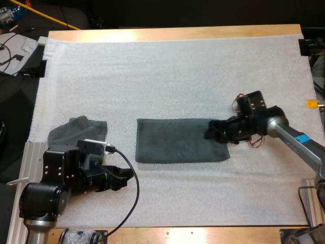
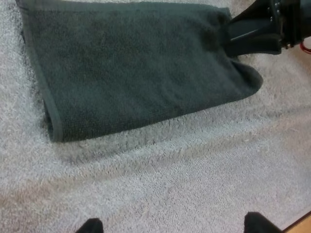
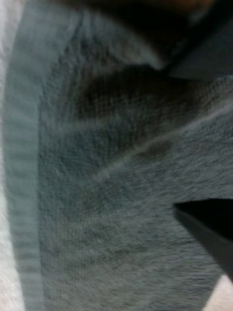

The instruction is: Pick towel from pile, fold and stack

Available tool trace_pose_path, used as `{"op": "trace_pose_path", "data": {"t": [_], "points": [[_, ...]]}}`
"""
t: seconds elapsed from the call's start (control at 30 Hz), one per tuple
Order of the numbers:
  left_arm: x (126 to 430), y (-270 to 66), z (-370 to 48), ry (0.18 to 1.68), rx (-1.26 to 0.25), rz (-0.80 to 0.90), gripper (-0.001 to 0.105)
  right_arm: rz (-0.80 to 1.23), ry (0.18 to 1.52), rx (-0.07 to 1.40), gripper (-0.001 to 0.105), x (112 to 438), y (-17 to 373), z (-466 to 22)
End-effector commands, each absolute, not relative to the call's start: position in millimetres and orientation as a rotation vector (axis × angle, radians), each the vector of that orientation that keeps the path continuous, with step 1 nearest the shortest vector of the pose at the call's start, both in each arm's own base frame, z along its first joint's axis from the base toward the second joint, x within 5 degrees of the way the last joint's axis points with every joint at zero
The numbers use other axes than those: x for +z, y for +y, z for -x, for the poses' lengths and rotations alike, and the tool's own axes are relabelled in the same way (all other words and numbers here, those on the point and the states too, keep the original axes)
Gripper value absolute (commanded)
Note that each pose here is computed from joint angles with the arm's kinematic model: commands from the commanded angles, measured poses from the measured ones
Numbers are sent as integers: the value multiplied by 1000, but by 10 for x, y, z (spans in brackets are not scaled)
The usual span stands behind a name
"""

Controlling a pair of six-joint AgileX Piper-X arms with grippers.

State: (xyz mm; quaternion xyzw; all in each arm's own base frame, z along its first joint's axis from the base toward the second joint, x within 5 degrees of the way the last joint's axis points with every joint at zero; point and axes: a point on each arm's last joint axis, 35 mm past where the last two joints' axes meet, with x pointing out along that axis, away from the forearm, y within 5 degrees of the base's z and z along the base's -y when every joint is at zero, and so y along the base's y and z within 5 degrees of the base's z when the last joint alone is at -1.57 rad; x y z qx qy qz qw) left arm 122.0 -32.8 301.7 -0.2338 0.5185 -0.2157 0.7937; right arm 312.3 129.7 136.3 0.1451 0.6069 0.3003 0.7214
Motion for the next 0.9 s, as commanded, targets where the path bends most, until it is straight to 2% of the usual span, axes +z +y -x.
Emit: {"op": "trace_pose_path", "data": {"t": [0.0, 0.1, 0.17, 0.27, 0.33, 0.43, 0.6, 0.87], "points": [[3032, -333, -1211, 1120, -477, 505, 57, -324, 1345, 669, 53, 1356, 1363, -3111], [3036, -332, -1211, 1119, -479, 507, 57, -314, 1346, 646, 37, 1367, 1356, -3108], [3034, -333, -1211, 1121, -482, 509, 57, -301, 1347, 628, 20, 1387, 1343, -3100], [3039, -336, -1207, 1121, -494, 514, 57, -257, 1344, 593, 2, 1438, 1312, -3080], [3040, -340, -1212, 1123, -507, 521, 57, -203, 1335, 557, 0, 1498, 1277, -3061], [3045, -338, -1211, 1115, -496, 516, 56, -244, 1333, 588, 1, 1480, 1312, -3072], [3047, -342, -1206, 1115, -508, 521, 56, -166, 1291, 514, 1, 1693, 1262, -3003], [3054, -346, -1200, 1115, -526, 530, 56, 172, 1246, 327, 1, 2124, 1043, -2751]]}}
